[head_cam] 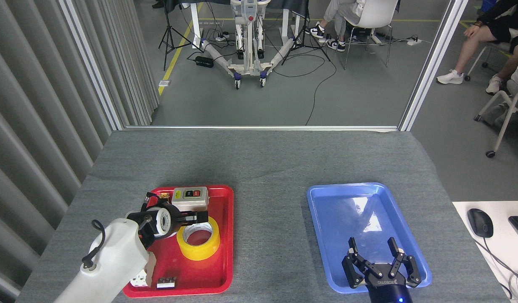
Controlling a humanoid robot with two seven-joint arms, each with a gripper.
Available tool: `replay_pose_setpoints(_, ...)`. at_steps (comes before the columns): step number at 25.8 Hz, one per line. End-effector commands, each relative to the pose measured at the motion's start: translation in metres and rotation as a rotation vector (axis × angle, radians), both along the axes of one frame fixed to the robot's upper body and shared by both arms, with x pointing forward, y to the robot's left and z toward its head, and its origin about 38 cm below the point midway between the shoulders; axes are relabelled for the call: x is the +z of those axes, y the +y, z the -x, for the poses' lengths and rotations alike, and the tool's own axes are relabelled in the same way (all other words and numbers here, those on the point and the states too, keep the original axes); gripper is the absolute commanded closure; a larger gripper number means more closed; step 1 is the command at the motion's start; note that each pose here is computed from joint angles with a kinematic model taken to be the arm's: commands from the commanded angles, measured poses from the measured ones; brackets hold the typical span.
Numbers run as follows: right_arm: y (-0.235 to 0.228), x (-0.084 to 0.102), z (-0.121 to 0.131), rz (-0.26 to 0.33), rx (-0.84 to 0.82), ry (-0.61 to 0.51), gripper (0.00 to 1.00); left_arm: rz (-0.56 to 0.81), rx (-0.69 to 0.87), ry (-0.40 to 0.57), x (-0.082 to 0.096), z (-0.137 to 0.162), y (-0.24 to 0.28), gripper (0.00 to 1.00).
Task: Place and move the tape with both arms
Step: 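Lower the left gripper onto the tape roll's rim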
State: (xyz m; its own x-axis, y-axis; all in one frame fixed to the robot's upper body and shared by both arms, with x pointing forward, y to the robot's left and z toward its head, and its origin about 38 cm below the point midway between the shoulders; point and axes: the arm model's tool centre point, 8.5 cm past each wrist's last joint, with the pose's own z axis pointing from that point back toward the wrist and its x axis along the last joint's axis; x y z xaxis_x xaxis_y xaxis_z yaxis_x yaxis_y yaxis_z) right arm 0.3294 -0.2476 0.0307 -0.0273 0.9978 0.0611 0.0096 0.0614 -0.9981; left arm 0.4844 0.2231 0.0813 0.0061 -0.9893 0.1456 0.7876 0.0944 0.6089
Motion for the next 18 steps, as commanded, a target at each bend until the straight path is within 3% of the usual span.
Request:
replay_pose_setpoints(1, 0.000, 0.000, 0.000, 0.000, 0.001, 0.000, 0.00, -0.005, 0.032, 0.041, -0.002, -0.011, 0.011, 0.00)
replay_pose_setpoints(9, -0.002, 0.000, 0.000, 0.003, -0.003, 0.001, 0.00, -0.006, 0.110, 0.088, -0.004, -0.018, 0.028, 0.00)
replay_pose_setpoints(15, -0.008, 0.000, 0.000, 0.004, -0.043, 0.001, 0.00, 0.019, 0.082, 0.311, -0.010, -0.001, 0.024, 0.00)
replay_pose_setpoints(18, -0.010, 0.001, 0.000, 0.010, -0.062, 0.000, 0.00, 0.027, 0.069, 0.321, -0.008, 0.000, 0.019, 0.00)
